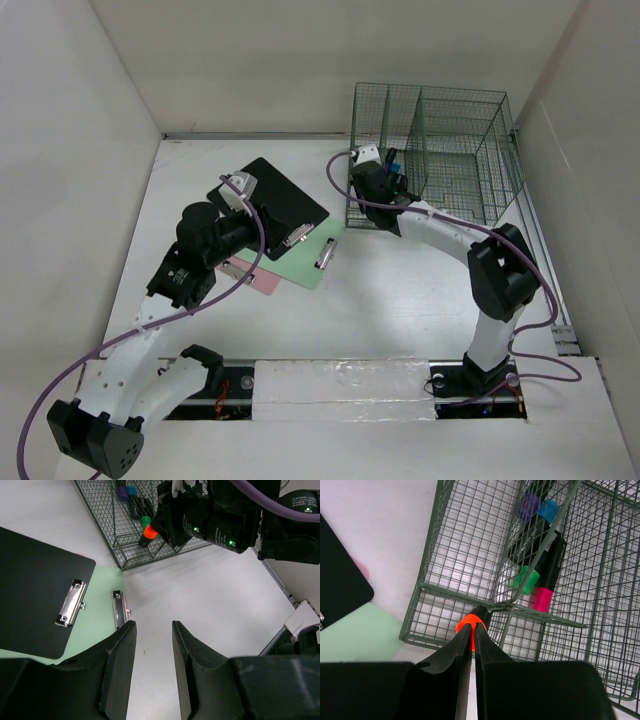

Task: Organize the desk

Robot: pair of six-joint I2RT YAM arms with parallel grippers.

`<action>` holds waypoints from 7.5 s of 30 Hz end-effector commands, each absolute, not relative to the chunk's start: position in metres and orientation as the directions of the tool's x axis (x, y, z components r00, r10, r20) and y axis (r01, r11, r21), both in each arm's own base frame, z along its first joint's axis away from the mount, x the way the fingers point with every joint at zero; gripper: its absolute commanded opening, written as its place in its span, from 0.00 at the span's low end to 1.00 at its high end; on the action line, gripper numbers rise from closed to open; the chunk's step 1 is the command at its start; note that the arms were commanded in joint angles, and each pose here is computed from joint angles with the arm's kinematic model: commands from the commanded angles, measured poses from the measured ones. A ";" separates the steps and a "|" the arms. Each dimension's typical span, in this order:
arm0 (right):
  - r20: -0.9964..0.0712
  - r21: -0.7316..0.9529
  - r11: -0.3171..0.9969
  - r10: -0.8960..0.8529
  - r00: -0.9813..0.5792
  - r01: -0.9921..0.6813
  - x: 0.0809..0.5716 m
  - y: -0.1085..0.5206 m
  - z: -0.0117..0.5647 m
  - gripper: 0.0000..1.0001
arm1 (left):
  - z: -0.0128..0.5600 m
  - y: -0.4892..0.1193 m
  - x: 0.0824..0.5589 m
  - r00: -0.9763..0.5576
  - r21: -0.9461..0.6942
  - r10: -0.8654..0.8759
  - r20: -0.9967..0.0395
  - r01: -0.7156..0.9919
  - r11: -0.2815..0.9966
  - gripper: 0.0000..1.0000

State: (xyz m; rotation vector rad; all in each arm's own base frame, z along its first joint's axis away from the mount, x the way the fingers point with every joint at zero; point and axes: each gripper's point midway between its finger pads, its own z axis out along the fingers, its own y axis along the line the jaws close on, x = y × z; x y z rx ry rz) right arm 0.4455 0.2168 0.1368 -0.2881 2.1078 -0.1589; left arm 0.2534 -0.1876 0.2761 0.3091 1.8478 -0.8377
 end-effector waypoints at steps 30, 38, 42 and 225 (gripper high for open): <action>-0.855 -0.031 0.994 -0.078 -0.513 -0.101 0.446 0.182 0.114 0.07 | 0.236 -0.314 0.273 -0.649 -0.685 -0.314 -0.693 0.455 0.570 0.12; -0.863 0.007 0.993 -0.055 -0.503 -0.121 0.445 0.176 0.121 0.07 | 0.165 -0.369 0.342 -0.681 -0.670 -0.306 -0.666 0.364 0.647 0.02; -0.861 0.017 0.991 -0.052 -0.506 -0.132 0.445 0.179 0.119 0.07 | 0.148 -0.385 0.371 -0.671 -0.658 -0.312 -0.673 0.349 0.667 0.00; -0.981 0.175 0.978 0.163 -0.109 -0.111 0.466 0.195 0.313 0.35 | 0.199 -0.178 0.319 -0.322 -0.717 -0.652 -0.686 0.147 0.682 0.44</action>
